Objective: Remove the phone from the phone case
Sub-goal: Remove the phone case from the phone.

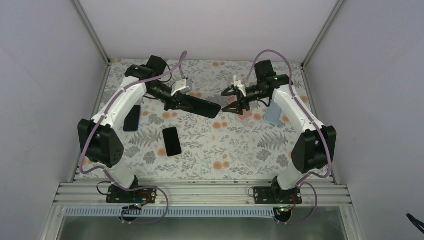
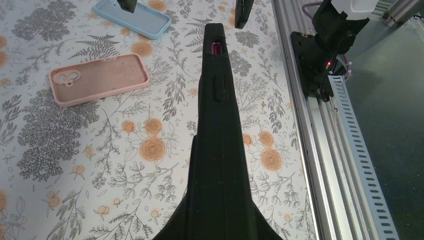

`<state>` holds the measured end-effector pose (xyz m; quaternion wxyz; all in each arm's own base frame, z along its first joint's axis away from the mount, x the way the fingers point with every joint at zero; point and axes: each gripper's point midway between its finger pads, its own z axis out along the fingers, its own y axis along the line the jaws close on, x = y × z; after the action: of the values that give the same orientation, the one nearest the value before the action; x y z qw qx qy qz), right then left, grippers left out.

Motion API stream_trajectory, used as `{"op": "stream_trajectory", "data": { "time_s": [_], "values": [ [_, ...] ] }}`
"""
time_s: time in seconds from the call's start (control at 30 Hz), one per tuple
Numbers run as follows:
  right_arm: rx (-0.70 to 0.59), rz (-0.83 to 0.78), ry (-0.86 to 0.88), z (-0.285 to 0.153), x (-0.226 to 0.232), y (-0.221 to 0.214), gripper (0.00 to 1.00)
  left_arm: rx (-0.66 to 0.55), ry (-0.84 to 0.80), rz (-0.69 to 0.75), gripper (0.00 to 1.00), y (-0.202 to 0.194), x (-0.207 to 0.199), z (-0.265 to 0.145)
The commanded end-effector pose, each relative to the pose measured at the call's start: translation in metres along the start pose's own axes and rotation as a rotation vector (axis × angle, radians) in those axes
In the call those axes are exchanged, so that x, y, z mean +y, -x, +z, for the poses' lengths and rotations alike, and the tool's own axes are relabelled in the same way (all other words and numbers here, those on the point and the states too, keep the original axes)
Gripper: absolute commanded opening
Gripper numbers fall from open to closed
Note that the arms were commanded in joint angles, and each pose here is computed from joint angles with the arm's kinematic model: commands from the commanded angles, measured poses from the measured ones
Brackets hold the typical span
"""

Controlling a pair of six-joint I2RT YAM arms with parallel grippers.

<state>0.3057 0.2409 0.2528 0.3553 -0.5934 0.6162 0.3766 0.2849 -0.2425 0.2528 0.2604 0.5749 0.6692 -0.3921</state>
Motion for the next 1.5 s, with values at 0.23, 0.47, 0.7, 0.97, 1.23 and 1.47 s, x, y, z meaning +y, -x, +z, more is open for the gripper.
{"op": "stream_trajectory", "data": {
  "time_s": [0.23, 0.47, 0.7, 0.97, 1.23, 1.47],
  "values": [
    [-0.028, 0.01, -0.054, 0.002, -0.017, 0.008, 0.74, -0.057, -0.04, 0.04, 0.02, 0.017, -0.008, 0.005],
    [0.004, 0.018, -0.105, 0.003, -0.03, 0.002, 0.72, -0.059, -0.044, 0.048, 0.02, 0.019, -0.013, 0.004],
    [0.054, 0.013, -0.206, 0.0, -0.052, -0.007, 0.7, -0.04, -0.087, 0.065, 0.02, 0.02, -0.031, 0.004],
    [0.122, 0.019, -0.22, 0.007, -0.07, -0.025, 0.69, -0.034, -0.096, 0.09, 0.02, 0.025, -0.045, -0.002],
    [0.118, -0.005, -0.175, 0.024, -0.046, -0.015, 0.69, -0.065, -0.062, 0.093, 0.02, 0.032, -0.033, 0.0],
    [0.146, -0.055, -0.225, -0.002, -0.026, -0.011, 0.74, -0.019, -0.054, 0.079, 0.02, 0.02, -0.026, 0.006]
  ]
}}
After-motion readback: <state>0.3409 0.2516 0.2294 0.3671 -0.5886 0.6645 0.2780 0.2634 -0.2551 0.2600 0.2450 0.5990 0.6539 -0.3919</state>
